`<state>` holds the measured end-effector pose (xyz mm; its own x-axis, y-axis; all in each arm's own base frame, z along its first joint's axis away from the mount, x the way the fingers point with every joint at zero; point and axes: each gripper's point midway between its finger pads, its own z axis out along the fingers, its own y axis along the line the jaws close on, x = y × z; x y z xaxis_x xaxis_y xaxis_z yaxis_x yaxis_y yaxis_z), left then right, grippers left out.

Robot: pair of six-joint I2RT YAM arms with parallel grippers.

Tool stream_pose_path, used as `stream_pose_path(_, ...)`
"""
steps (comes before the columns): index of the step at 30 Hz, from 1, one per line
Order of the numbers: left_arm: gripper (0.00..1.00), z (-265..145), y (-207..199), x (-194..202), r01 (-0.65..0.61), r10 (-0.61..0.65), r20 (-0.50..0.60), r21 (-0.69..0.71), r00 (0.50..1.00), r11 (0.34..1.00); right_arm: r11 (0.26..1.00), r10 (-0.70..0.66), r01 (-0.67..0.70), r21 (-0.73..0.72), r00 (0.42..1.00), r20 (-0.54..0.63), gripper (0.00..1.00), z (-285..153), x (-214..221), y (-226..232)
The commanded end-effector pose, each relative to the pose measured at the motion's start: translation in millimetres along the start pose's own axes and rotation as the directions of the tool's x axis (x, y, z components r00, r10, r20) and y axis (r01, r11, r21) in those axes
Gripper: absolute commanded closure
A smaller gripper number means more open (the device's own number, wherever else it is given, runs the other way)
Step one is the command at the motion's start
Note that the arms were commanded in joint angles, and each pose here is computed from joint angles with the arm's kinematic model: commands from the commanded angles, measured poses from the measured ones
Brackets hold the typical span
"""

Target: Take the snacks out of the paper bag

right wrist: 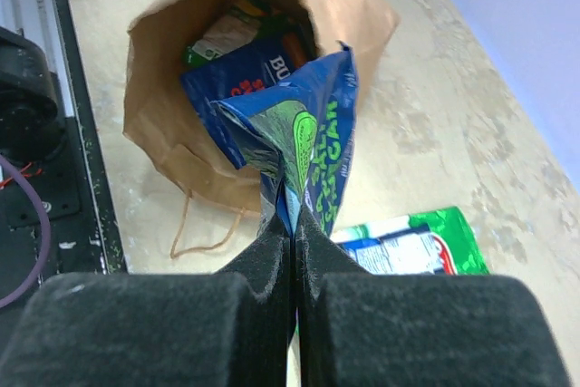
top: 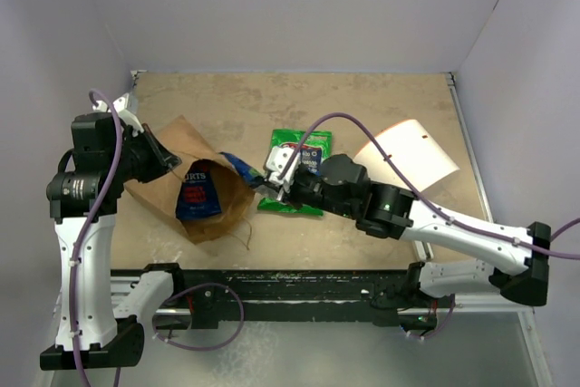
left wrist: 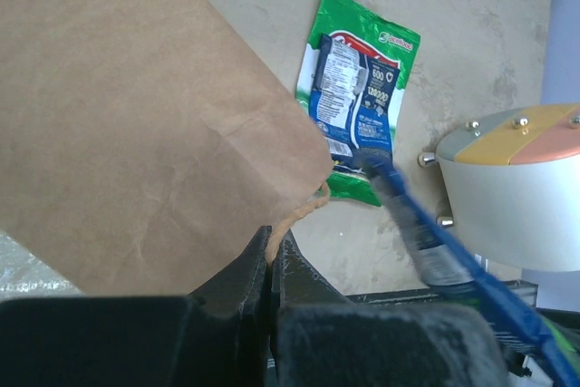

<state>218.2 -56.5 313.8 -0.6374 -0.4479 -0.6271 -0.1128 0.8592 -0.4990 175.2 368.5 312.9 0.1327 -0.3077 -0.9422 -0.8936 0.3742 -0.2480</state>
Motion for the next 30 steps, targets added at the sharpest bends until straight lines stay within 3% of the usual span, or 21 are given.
stream_pose_path(1, 1.0, -1.9, 9.7, -2.3, -0.02, 0.022, 0.027, -0.05, 0.999, 0.999, 0.996, 0.026, -0.033, 0.084, 0.995, 0.092, 1.0, -33.0, -25.0, -18.3)
stream_pose_path(5, 1.0, -3.1, 9.8, -4.9, -0.014, 0.016, 0.035, -0.058, 0.999, 0.998, 0.999, -0.031, 0.029, 0.026, 0.996, 0.087, 1.0, -47.8, -23.3, -10.5)
stream_pose_path(8, 1.0, -6.4, 6.1, -7.5, -0.004, 0.006, 0.046, -0.048, 0.999, 0.999, 0.992, -0.046, 0.039, 0.123, 0.998, 0.051, 1.0, -48.7, -14.8, -30.6)
stream_pose_path(14, 1.0, -2.7, 0.4, -3.5, 0.054, -0.054, 0.021, -0.022, 0.998, 0.998, 0.982, -0.093, 0.094, 0.165, 0.996, -0.012, 1.0, -17.0, 22.4, -79.4)
stream_pose_path(16, 1.0, -4.0, -2.7, -4.9, 0.062, -0.061, 0.024, -0.011, 0.998, 0.998, 0.974, -0.155, 0.168, 0.15, 0.984, -0.093, 1.0, -1.6, 42.6, -88.7)
stream_pose_path(20, 1.0, -8.1, -3.9, -8.8, 0.053, -0.053, 0.04, -0.013, 0.998, 0.998, 0.942, -0.288, 0.326, 0.081, 0.908, -0.304, 1.0, 25.1, 88.8, -100.3)
stream_pose_path(24, 1.0, -10.4, -4.0, -8.3, 0.048, -0.047, 0.041, -0.013, 0.998, 0.999, 0.899, -0.366, 0.434, 0.067, 0.825, -0.431, 1.0, 37.1, 118.6, -117.3)
stream_pose_path(28, 1.0, -12.2, -4.3, -7.1, 0.046, -0.046, 0.043, -0.011, 0.998, 0.999, 0.858, -0.42, 0.514, 0.001, 0.702, -0.575, 1.0, 41.6, 154.5, -129.0)
stream_pose_path(30, 1.0, -12.0, -3.7, -6.6, 0.047, -0.046, 0.041, -0.013, 0.998, 0.999, 0.849, -0.424, 0.529, 0.006, 0.687, -0.591, 1.0, 42.6, 158.7, -133.9)
